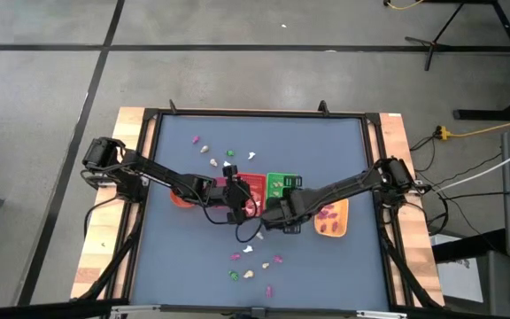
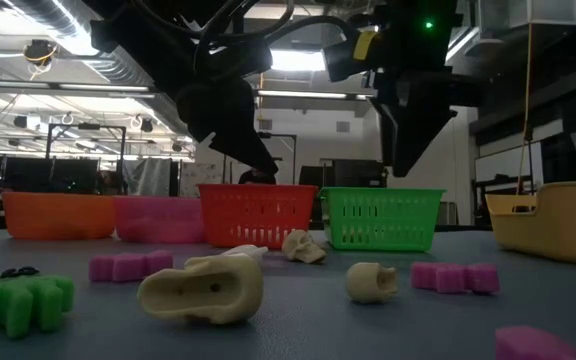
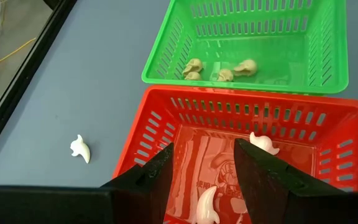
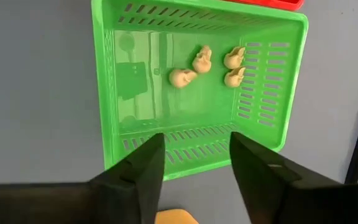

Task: Sort Halloween decoration
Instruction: Put the pink skeleton toy into the yellow bin

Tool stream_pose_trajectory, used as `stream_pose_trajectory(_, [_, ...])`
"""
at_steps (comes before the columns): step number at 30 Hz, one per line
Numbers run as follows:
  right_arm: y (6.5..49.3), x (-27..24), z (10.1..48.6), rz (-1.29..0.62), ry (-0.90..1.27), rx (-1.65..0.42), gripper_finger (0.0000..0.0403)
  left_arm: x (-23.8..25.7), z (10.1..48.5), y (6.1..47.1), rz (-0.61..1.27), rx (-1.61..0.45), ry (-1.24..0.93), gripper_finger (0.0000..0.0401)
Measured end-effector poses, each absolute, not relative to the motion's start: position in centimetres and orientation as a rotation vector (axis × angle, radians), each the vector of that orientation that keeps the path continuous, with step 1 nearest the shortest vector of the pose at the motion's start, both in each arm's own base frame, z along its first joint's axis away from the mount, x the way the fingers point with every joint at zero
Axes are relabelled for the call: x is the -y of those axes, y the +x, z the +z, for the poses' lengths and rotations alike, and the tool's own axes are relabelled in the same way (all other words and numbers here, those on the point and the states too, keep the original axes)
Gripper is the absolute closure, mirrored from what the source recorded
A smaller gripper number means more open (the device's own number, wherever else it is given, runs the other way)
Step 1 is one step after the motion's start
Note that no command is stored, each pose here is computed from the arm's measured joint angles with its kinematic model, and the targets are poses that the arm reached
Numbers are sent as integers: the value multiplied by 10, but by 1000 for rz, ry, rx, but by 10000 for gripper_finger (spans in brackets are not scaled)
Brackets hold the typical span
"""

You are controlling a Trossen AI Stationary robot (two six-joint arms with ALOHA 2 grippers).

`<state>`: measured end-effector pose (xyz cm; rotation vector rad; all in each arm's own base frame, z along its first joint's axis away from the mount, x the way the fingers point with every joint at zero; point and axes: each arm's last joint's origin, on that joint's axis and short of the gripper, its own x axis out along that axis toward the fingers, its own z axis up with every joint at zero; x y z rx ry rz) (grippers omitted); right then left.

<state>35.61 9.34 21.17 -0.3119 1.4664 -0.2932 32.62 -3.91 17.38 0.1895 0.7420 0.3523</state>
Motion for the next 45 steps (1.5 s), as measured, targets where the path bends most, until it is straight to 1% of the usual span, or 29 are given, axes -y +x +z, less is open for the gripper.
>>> stream_pose_trajectory(3, [356,-93,212,-294,-312,-1466,202,39,174,326,352,-742,189,249])
stream_pose_trajectory(7, [356,-94,212,-293,-312,-1466,186,39,174,326,352,-742,189,249])
stream_pose_trajectory(13, [356,-94,212,-288,-306,-1469,182,39,174,326,352,-742,189,249])
stream_pose_trajectory(18, [355,-96,211,-226,-245,-1507,182,39,174,326,352,-742,189,249])
stream_pose_trajectory(22, [348,-105,215,-200,-242,-1524,182,39,174,326,352,-742,189,249])
stream_pose_trajectory(25, [340,-119,224,-202,-251,-1488,182,39,174,326,352,-742,189,249])
stream_pose_trajectory(29, [324,-143,240,-242,-273,-1373,182,39,174,326,352,-739,187,249])
stream_pose_trajectory(32, [305,-162,242,-294,-281,-1287,182,39,174,327,352,-736,186,249])
stream_pose_trajectory(36, [280,-188,229,-321,-178,-1166,182,39,174,327,352,-736,186,249])
stream_pose_trajectory(38, [272,-202,219,-305,-103,-1096,182,39,174,327,352,-735,186,249])
stream_pose_trajectory(45, [265,-241,189,-142,138,-800,182,39,174,327,352,-732,185,249])
